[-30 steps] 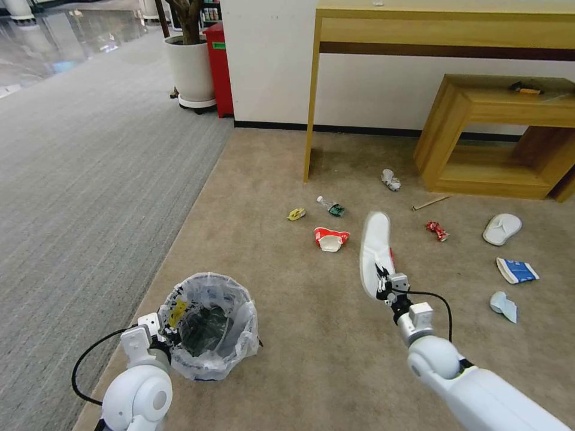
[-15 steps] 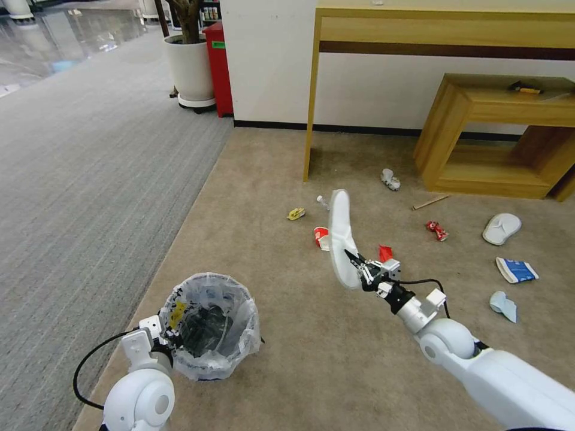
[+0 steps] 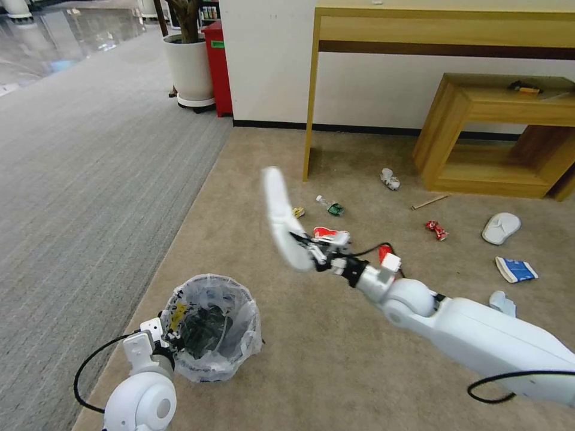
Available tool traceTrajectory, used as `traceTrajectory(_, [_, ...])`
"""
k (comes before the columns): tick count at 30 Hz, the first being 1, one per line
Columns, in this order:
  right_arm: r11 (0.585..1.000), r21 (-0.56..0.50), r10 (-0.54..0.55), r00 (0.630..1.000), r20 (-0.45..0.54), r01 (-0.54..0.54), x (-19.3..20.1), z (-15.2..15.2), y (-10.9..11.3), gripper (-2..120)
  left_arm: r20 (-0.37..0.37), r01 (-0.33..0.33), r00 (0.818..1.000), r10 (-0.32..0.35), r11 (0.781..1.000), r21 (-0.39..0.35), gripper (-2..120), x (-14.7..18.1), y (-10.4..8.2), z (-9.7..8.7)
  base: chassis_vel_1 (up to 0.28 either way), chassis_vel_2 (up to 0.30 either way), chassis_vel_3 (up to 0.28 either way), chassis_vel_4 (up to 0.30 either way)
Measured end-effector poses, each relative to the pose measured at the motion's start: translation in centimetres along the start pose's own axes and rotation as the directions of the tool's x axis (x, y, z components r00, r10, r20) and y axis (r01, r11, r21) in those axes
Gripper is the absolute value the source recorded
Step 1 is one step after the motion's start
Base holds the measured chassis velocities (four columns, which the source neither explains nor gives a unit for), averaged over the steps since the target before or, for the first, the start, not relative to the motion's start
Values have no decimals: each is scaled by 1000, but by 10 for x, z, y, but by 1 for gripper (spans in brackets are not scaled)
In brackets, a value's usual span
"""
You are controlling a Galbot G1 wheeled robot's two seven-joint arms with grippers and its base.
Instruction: Pick up the trash bin and place the garbage on the floor into it.
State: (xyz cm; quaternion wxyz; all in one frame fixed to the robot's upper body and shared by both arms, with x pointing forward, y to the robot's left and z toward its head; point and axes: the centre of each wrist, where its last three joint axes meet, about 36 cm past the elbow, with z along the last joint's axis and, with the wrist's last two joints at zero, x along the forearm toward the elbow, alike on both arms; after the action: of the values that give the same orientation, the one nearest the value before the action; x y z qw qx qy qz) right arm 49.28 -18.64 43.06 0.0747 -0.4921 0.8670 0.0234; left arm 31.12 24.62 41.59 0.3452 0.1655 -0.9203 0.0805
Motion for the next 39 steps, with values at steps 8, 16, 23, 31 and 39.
traceTrajectory(8, [997,-25,-78,997,17,79,-42,-9,30,0,-4,-9,1000,9,1000,15,0,-4,-4,-4,0,0,0,0])
traceTrajectory(16, [991,-52,-126,992,-12,125,-60,7,54,0,-9,-13,1000,14,1000,18,0,-5,-3,-6,0,0,0,0])
traceTrajectory(23, [986,-75,-151,988,-34,148,-68,21,70,0,-10,-11,1000,11,1000,18,0,-6,2,-11,0,0,0,0])
traceTrajectory(31, [984,-93,-159,985,-64,153,-72,42,82,0,-5,-18,1000,18,999,26,0,-4,1,-16,0,0,0,0])
traceTrajectory(39, [982,-93,-170,982,-83,162,-84,65,93,0,3,-33,999,33,999,26,0,4,1,-19,0,0,0,0])
